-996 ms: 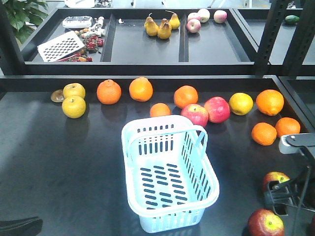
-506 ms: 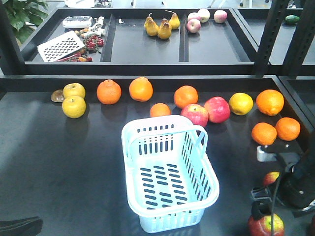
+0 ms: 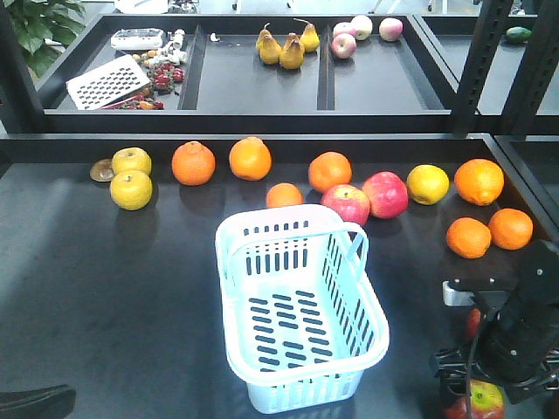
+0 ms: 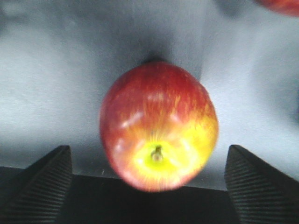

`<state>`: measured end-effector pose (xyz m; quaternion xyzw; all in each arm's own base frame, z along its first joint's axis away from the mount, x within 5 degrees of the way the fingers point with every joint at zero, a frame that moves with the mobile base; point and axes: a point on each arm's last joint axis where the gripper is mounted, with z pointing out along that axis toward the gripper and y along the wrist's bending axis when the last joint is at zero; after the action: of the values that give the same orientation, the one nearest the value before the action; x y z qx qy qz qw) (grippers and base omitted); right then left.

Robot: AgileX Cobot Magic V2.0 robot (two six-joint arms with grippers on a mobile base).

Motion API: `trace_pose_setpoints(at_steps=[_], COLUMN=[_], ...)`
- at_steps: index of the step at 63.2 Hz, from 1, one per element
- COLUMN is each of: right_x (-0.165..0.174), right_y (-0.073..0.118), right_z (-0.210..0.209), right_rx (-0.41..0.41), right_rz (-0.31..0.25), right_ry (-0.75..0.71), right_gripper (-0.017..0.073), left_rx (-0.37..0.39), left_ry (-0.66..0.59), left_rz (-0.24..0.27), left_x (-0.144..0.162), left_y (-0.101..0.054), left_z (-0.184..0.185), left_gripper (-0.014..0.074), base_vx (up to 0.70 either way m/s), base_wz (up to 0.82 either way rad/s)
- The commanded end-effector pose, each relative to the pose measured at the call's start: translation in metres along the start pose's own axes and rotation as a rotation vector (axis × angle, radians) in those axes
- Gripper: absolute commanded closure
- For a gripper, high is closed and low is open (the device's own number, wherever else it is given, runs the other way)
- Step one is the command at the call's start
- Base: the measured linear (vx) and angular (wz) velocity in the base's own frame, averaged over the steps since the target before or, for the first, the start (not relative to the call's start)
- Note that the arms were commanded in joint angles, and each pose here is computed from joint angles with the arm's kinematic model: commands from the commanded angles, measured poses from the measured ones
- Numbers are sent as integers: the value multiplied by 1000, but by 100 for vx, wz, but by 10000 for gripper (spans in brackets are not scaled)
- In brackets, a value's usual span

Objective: Pick three apples into basket with both arms
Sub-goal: 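Lower the right gripper and close it on a red apple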

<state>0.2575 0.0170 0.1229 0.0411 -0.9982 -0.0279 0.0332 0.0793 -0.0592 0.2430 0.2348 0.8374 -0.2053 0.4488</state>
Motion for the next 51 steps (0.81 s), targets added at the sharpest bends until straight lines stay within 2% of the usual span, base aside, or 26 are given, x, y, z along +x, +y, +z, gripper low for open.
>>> trace_pose_setpoints(at_steps=[1,20,29,36,40,51], right_x=[-8,-10,-9,-7,-6,2], right_y=[-2,-3,-3,-2,-2,2], right_z=[-8,7,7,2,-7,-53], right_rx=[8,7,5,4,5,8], right_rz=[-6,-6,-8,-9,-11,-16], right_ry=[-56,-13,-3,-5,-34,-211], right_gripper=[-56,-24,50,175,277,553], left_rx=[-11,-11,-11,-11,-11,-11], left_ry=[-81,-81,-81,-81,-81,-81], left_rz=[-27,-27,-27,-27,-27,-27], left_x=[-13,-13,-13,-13,-13,-13], left_y=[0,0,0,0,0,0], left_z=[-4,-4,-4,-4,-4,-4], left_gripper=[601,600,600,600,600,600], base_vx=[0,0,0,0,0,0], base_wz=[0,0,0,0,0,0])
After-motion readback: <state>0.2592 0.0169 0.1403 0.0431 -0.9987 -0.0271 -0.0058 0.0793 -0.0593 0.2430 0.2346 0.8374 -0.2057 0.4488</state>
